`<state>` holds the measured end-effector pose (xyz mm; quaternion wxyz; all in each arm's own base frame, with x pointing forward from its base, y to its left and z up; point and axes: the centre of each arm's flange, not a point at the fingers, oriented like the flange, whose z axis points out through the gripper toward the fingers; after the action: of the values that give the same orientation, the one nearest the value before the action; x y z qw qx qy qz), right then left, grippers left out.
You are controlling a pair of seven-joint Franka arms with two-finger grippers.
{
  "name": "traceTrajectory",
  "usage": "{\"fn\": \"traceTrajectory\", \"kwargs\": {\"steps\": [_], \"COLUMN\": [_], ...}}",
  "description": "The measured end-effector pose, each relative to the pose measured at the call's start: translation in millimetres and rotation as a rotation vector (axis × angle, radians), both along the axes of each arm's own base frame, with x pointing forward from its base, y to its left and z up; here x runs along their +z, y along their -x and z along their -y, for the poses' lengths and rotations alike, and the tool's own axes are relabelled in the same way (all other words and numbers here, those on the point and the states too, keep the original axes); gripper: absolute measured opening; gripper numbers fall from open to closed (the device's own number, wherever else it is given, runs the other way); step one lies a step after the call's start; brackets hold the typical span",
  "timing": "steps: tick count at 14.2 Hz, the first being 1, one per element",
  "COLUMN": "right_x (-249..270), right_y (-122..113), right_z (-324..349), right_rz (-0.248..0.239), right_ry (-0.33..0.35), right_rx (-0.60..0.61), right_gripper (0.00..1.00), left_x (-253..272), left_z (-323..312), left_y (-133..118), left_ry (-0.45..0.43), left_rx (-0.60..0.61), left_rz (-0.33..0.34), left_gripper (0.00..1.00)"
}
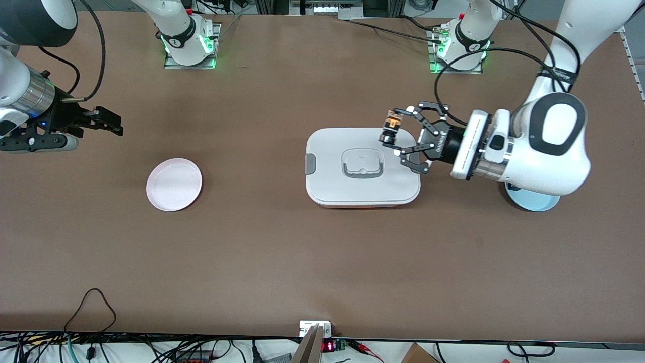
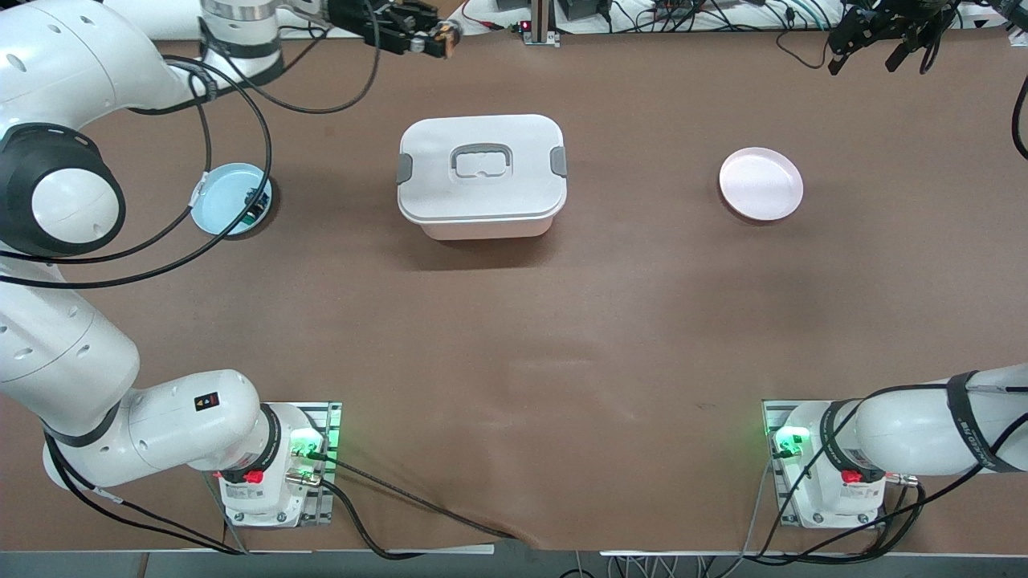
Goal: Transfer orange switch to right arm and place
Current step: 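Carry the switch with the left gripper while the right gripper reaches inward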
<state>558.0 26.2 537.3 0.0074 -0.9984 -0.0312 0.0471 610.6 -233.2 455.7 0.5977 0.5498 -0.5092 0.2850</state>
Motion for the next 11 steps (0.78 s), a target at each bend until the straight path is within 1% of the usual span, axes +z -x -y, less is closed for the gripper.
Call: {"fn": "traceTrajectory", "kwargs": {"steps": [1, 2, 4, 5, 7, 11], "right_x": [-2, -3, -4, -5, -5, 5], "right_y": [-1, -1, -1, -2, -2, -2], "right_z": [-4, -9, -17, -20, -27, -53], "right_rz": [-0.005, -0.009, -0.017, -0.021, -0.028, -0.036], "right_ry": [-0.023, -0.062, -0.145, -0.176, -0.246, -0.505], "right_rx": [0.001, -0.005, -0.023, -0.03, -0.043, -0.075], "right_gripper": [1.0, 1.0, 1.0, 1.0, 1.0, 1.0], "left_x": [-2, -5, -24, -38, -54, -56], "left_z": [19, 38, 73, 87, 99, 99], "left_y": [3, 9, 28, 38, 48, 48], "left_ry": [0.018, 0.059, 0.157, 0.178, 0.177, 0.167], "left_rx": [0.035, 0.072, 0.136, 0.151, 0.165, 0.175], "left_rz": [0.032, 0.066, 0.127, 0.144, 0.163, 0.177], "left_gripper": [0.72, 0.72, 0.72, 0.72, 0.72, 0.72]}}
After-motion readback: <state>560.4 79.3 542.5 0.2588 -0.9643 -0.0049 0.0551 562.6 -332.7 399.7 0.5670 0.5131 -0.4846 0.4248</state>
